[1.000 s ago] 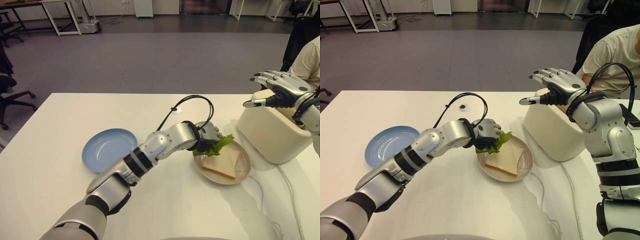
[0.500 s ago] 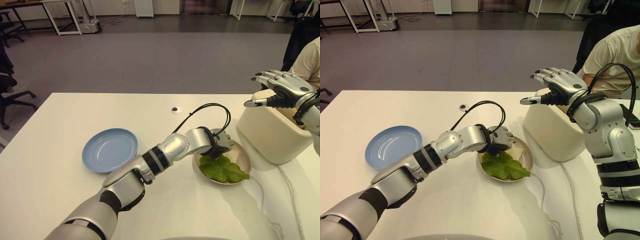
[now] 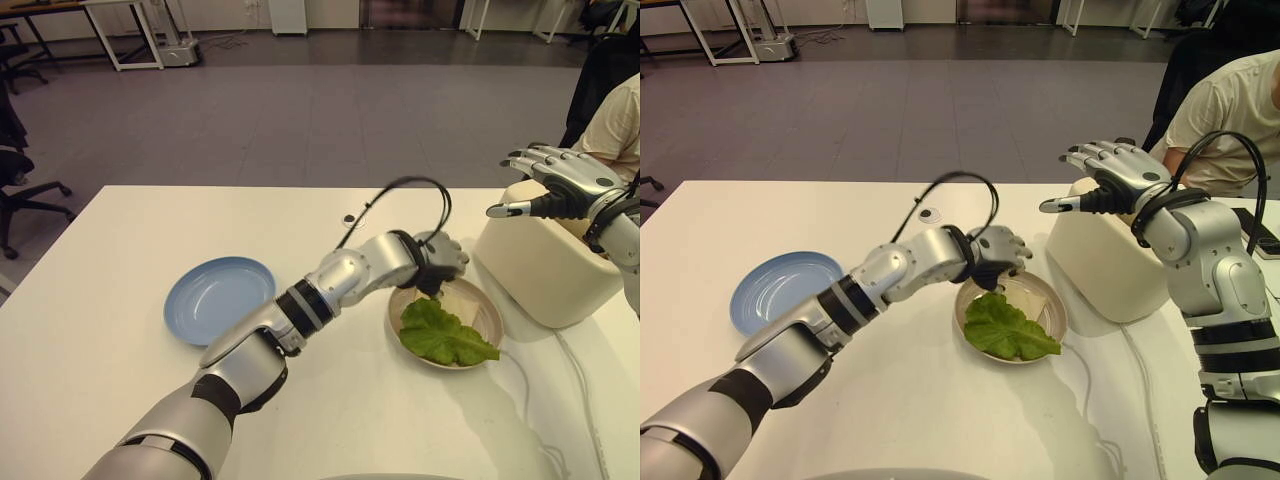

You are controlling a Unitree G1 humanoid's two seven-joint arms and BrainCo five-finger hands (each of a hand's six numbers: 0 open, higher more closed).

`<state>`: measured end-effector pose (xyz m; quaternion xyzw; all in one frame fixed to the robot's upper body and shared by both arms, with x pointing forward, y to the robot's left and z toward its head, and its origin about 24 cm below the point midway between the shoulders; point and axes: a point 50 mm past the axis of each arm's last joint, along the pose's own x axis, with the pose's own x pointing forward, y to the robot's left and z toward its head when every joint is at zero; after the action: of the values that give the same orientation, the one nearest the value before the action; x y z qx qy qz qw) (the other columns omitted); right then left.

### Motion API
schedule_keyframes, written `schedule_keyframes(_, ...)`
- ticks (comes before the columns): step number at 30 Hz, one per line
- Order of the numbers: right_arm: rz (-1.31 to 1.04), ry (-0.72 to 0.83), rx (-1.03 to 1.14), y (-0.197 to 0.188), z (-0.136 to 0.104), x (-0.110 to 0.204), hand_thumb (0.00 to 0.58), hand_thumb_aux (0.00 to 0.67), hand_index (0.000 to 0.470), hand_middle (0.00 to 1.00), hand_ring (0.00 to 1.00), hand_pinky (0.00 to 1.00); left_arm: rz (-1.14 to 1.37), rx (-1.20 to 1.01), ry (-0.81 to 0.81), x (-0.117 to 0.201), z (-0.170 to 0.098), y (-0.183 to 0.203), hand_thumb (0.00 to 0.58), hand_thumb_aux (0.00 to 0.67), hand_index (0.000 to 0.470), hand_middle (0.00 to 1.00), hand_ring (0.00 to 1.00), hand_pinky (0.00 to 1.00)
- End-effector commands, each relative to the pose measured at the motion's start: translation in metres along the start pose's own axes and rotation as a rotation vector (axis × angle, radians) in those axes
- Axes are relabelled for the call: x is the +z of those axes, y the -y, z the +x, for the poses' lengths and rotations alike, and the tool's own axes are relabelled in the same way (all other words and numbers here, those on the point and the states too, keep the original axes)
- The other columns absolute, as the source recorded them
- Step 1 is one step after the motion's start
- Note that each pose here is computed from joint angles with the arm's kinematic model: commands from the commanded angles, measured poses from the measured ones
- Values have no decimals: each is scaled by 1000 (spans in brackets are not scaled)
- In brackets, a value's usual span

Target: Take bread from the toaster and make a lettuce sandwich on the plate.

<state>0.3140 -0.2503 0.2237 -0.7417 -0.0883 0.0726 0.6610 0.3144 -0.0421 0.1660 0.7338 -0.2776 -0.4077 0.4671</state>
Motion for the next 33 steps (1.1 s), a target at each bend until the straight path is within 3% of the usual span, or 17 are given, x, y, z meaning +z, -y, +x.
schedule_keyframes(1,-9,-1,-1,1,0,-1,0,0,0,0,0,0,-104,-19,34,-4,-3,8,436,336,236,0,0,0)
schedule_keyframes(2,-9,-1,0,0,0,-1,0,0,0,0,0,0,-137,-26,53,-1,-3,10,434,334,234,0,0,0)
schedule_keyframes(4,-8,2,1,0,0,0,0,0,0,0,0,0,-155,-54,72,2,-2,16,340,239,168,0,0,0)
schedule_keyframes(9,-7,7,5,0,1,1,0,0,0,0,0,0,-184,-138,105,10,1,36,340,239,168,0,0,0)
schedule_keyframes(11,-6,7,6,-1,0,1,0,0,0,0,0,0,-182,-155,111,12,2,41,310,213,149,0,0,0)
schedule_keyframes(12,-5,8,7,-2,0,2,0,0,0,0,0,0,-181,-161,114,13,3,43,377,273,192,0,0,0)
schedule_keyframes(13,-4,9,8,-2,0,2,0,0,0,0,0,0,-164,-165,107,14,4,45,392,289,203,0,0,0)
schedule_keyframes(15,-4,12,11,-2,-1,3,0,0,0,0,0,0,-140,-176,93,13,5,49,368,265,186,0,0,0)
schedule_keyframes(17,-4,15,12,-2,-1,3,0,0,0,0,0,0,-139,-179,85,12,6,51,429,328,230,0,0,0)
schedule_keyframes(21,-5,23,20,-4,-1,5,0,0,0,0,0,0,-138,-157,71,11,9,51,352,250,175,0,0,0)
schedule_keyframes(27,-5,27,25,-5,-1,7,0,0,0,0,0,0,-154,-138,62,10,11,51,328,229,160,0,0,0)
schedule_keyframes(30,-5,29,29,-7,-1,7,0,0,0,0,0,0,-166,-130,63,10,12,51,377,273,192,0,0,0)
schedule_keyframes(33,-6,36,22,-5,-1,8,0,0,0,0,0,0,-186,-148,65,10,13,53,547,510,358,0,0,0)
